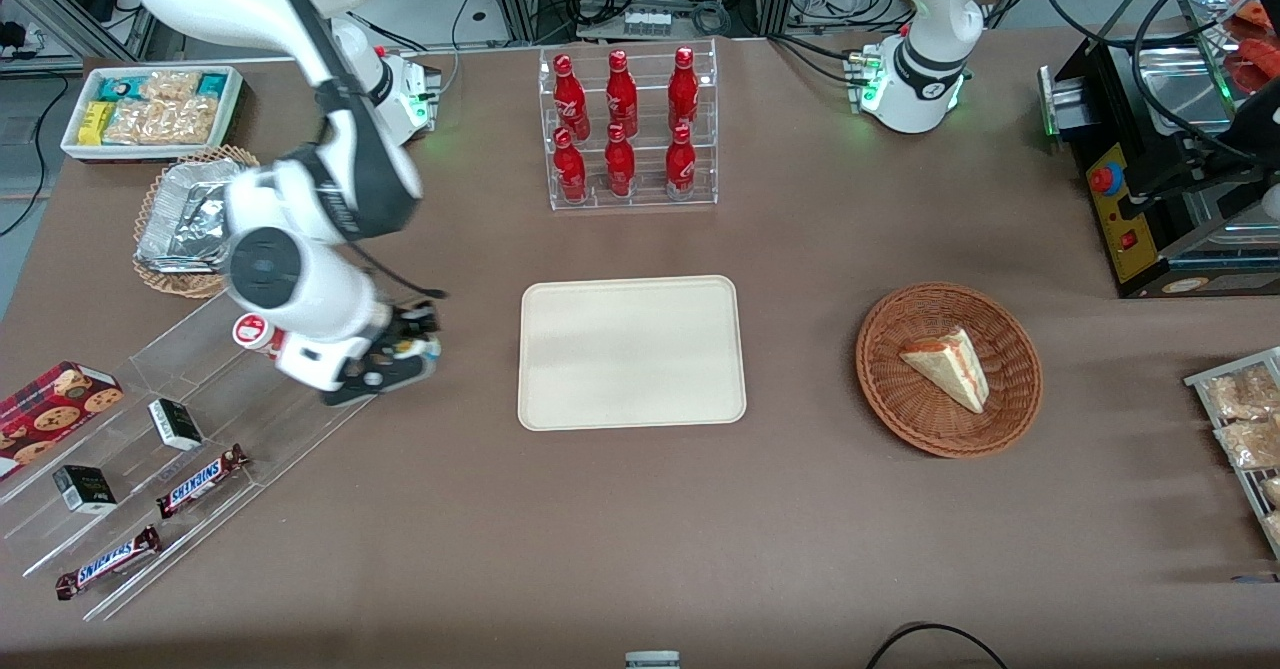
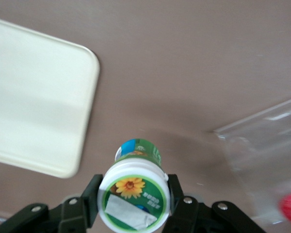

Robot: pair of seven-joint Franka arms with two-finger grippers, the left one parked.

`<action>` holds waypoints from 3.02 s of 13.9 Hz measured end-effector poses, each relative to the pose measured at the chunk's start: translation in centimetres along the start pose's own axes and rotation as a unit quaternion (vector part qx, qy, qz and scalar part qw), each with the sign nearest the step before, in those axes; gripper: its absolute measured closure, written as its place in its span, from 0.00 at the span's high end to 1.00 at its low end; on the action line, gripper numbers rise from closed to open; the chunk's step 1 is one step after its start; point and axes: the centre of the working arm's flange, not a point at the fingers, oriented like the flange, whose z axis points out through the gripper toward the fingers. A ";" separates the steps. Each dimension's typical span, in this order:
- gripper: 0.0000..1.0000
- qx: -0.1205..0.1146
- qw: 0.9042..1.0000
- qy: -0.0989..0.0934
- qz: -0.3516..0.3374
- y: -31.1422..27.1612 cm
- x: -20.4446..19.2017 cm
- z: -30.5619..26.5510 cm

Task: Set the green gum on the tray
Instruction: 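Lift the green gum tub and carry it over the cream tray, then lower the green gum tub onto the tray and open the right gripper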

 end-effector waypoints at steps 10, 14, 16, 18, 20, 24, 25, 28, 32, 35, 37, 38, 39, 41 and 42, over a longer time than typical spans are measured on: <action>0.59 0.031 0.990 0.043 0.130 -17.9 6.1 8.0; 0.59 0.047 0.986 0.041 0.154 -21.6 5.6 10.1; 0.59 0.059 0.986 0.029 0.156 -23.4 4.9 10.8; 0.59 0.061 0.986 0.025 0.151 -24.8 4.2 11.2; 0.59 0.057 0.988 0.023 0.144 -25.8 3.7 11.8; 0.59 0.034 0.990 0.032 0.132 -25.9 3.7 12.5; 0.59 0.031 0.990 0.034 0.132 -25.7 3.8 12.5; 0.59 0.025 0.990 0.039 0.131 -25.3 4.0 12.4; 0.59 0.019 0.991 0.043 0.128 -25.1 4.1 12.4; 0.59 0.019 0.990 0.044 0.133 -25.1 4.2 12.8; 0.59 0.018 0.990 0.044 0.136 -25.1 4.2 13.1; 0.59 0.018 0.990 0.044 0.136 -25.0 4.2 13.3; 0.63 0.017 0.990 0.043 0.137 -25.0 4.2 13.6; 0.82 0.017 0.989 0.043 0.137 -25.0 4.3 13.8; 0.93 0.017 0.989 0.043 0.137 -25.0 4.3 13.8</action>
